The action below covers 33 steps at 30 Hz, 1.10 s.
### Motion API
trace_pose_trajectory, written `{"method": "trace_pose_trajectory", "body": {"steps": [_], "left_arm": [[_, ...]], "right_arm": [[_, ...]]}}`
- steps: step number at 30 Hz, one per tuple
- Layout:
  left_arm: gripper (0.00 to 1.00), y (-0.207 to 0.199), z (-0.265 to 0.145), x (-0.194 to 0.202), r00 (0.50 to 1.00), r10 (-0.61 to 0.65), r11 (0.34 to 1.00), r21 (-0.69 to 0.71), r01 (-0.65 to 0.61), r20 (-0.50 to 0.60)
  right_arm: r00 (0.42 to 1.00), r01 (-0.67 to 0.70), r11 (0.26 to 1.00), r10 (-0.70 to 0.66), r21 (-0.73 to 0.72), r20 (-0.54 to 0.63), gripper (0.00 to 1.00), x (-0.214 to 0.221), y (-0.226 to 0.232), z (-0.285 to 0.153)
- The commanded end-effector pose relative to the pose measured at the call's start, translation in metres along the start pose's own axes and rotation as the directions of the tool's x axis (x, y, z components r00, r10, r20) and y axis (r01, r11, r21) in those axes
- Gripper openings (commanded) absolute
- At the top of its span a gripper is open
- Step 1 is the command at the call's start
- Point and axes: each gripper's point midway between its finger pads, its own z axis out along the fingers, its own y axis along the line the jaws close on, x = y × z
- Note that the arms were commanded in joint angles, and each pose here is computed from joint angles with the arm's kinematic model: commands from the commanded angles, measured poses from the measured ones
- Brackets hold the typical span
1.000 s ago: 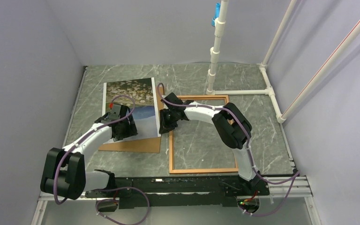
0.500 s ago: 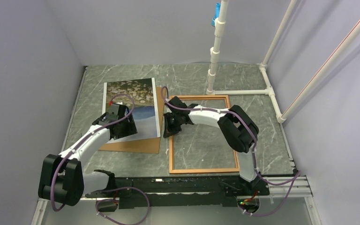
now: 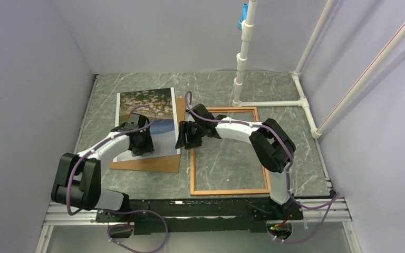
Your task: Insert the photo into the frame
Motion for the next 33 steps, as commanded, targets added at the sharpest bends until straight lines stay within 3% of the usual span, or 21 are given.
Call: {"method": "trace_pose_trajectory", "body": {"steps": [1, 17, 28, 33], "left_arm": [[0.52, -0.003, 0.003, -0.007, 1.000, 0.006, 1.000, -0.007, -0.006, -0.008], [0.51, -0.001, 0.008, -0.004, 0.999, 0.014, 1.000, -0.023, -0.015, -0.032], [0.50, 0.001, 0.008, -0.003, 0.999, 0.024, 0.999, -0.032, -0.025, -0.030], [0.51, 0.003, 0.009, -0.002, 0.999, 0.028, 0.999, -0.039, -0.030, -0.032]], "right_arm": [[0.999, -0.010, 0.993, 0.014, -0.117, 0.035, 0.55, -0.026, 0.024, 0.005], [0.994, -0.098, 0.981, 0.088, -0.165, -0.070, 0.43, -0.006, 0.019, 0.024], [0.998, -0.061, 0.998, 0.061, -0.032, 0.004, 0.47, -0.013, 0.003, 0.011], [0.998, -0.060, 0.998, 0.060, -0.020, -0.018, 0.48, -0.010, -0.001, 0.016]]}}
